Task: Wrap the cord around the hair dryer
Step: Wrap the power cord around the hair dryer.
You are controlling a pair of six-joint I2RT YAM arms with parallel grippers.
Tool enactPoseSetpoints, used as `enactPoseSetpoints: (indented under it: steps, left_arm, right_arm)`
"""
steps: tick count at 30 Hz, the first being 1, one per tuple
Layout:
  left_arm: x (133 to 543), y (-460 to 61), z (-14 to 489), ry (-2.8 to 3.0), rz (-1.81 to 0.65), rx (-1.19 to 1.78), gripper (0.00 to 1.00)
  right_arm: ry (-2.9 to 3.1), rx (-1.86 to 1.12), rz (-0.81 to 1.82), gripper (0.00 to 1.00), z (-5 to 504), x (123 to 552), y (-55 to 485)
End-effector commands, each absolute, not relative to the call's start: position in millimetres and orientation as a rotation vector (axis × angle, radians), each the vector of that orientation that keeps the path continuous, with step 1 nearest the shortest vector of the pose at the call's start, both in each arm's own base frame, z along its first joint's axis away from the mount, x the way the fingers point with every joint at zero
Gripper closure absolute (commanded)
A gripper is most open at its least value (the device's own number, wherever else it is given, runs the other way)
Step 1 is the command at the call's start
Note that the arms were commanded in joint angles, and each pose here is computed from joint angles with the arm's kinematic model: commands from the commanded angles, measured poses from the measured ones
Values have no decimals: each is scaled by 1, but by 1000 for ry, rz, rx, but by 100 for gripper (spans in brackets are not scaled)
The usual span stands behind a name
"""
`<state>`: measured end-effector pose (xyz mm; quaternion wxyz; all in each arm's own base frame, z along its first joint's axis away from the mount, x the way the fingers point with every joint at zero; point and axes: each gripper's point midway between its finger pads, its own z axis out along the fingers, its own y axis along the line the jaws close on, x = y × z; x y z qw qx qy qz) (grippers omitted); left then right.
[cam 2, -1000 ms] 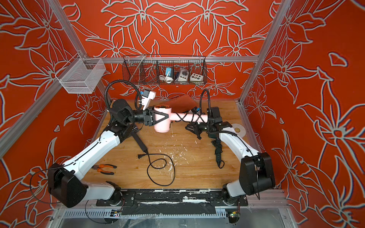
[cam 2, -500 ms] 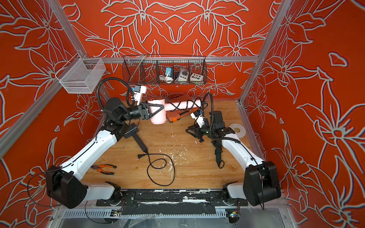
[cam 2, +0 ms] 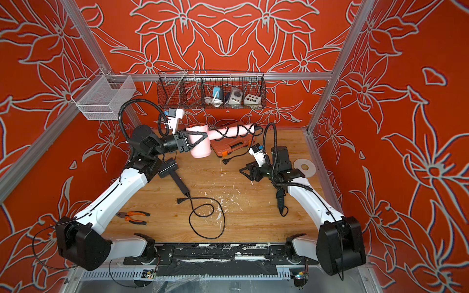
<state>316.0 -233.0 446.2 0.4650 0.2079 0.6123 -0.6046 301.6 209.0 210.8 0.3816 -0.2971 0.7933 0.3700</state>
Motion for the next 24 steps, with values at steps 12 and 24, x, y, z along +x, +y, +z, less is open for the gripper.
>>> enactPoseSetpoints:
  steps: [12,24]
  left_arm:
    - [296,-223,497,1339,-1448,554,100]
    - [296,-223,500,1327,-1477,545,100]
  right_arm:
    - [1768,-573,841,23,242,321,194]
    - [1746,-583,619,24,274,310,167]
